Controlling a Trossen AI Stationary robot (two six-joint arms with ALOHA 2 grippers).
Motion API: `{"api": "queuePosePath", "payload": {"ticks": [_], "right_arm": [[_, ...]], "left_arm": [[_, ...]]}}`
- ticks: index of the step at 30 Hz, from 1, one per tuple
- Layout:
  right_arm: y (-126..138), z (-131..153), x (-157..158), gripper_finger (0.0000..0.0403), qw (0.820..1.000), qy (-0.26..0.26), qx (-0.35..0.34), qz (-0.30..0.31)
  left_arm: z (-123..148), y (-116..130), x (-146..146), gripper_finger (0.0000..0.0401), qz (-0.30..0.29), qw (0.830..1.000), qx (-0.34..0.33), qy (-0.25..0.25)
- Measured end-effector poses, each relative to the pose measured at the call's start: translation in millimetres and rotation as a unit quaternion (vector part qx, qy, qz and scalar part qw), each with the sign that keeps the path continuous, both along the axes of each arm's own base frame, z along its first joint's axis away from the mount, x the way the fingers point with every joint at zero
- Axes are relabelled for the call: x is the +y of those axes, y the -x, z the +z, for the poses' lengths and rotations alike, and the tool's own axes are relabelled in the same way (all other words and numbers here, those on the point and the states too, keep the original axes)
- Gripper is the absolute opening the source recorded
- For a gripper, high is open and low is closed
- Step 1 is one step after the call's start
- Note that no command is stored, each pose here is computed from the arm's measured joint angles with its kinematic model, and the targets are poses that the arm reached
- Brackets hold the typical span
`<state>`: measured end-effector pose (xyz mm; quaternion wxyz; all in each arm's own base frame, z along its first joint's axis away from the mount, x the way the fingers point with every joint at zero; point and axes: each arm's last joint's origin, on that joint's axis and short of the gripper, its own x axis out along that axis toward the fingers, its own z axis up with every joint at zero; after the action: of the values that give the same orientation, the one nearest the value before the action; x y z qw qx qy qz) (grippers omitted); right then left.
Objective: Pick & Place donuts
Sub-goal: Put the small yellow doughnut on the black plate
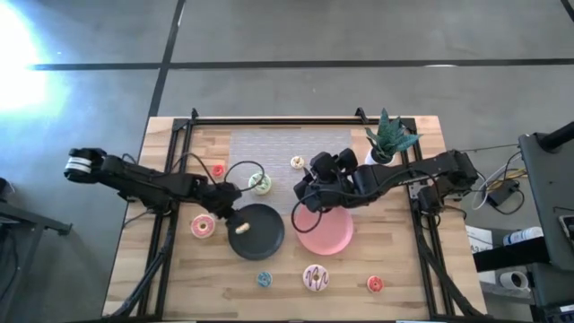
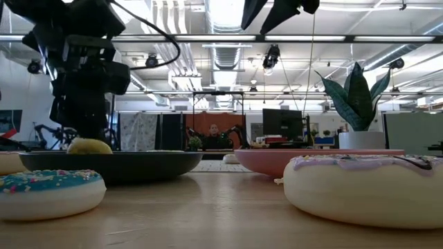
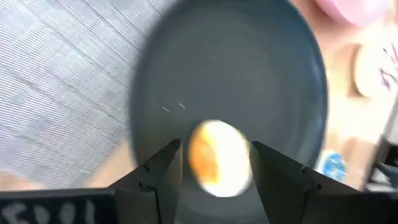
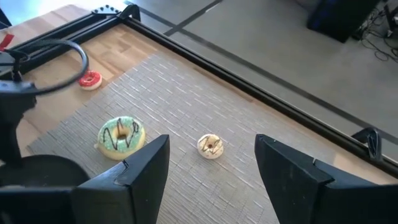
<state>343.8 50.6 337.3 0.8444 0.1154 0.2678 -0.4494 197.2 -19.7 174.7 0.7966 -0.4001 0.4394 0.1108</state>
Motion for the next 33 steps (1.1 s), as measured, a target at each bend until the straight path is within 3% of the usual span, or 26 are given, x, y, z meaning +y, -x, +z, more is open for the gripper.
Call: {"api": "queuePosePath", "payload": {"ticks": [7, 16, 25, 33], "right_arm": [[-0.2, -1.1, -2.1, 0.0228, 1.0, 0.002, 0.004, -0.002], [-0.3, -3.6, -1.9, 0.0228, 1.0, -0.014, 0.01, 0.007], [-0.3, -9.3, -1.2, 0.0228, 0.999, -0.04, 0.023, 0.02], [0.1, -12.0, -0.9, 0.0228, 0.998, -0.046, 0.027, 0.021]], "left_arm": [[7.2, 6.9, -2.0, 0.016, -0.005, 1.0, -0.009, -0.02], [5.7, 3.2, -23.2, 0.016, -0.121, 0.988, -0.044, -0.081], [-15.1, -12.8, -27.6, 0.016, -0.226, 0.959, -0.055, -0.161], [-33.1, -22.5, -33.0, 0.016, -0.27, 0.955, -0.017, -0.118]]}}
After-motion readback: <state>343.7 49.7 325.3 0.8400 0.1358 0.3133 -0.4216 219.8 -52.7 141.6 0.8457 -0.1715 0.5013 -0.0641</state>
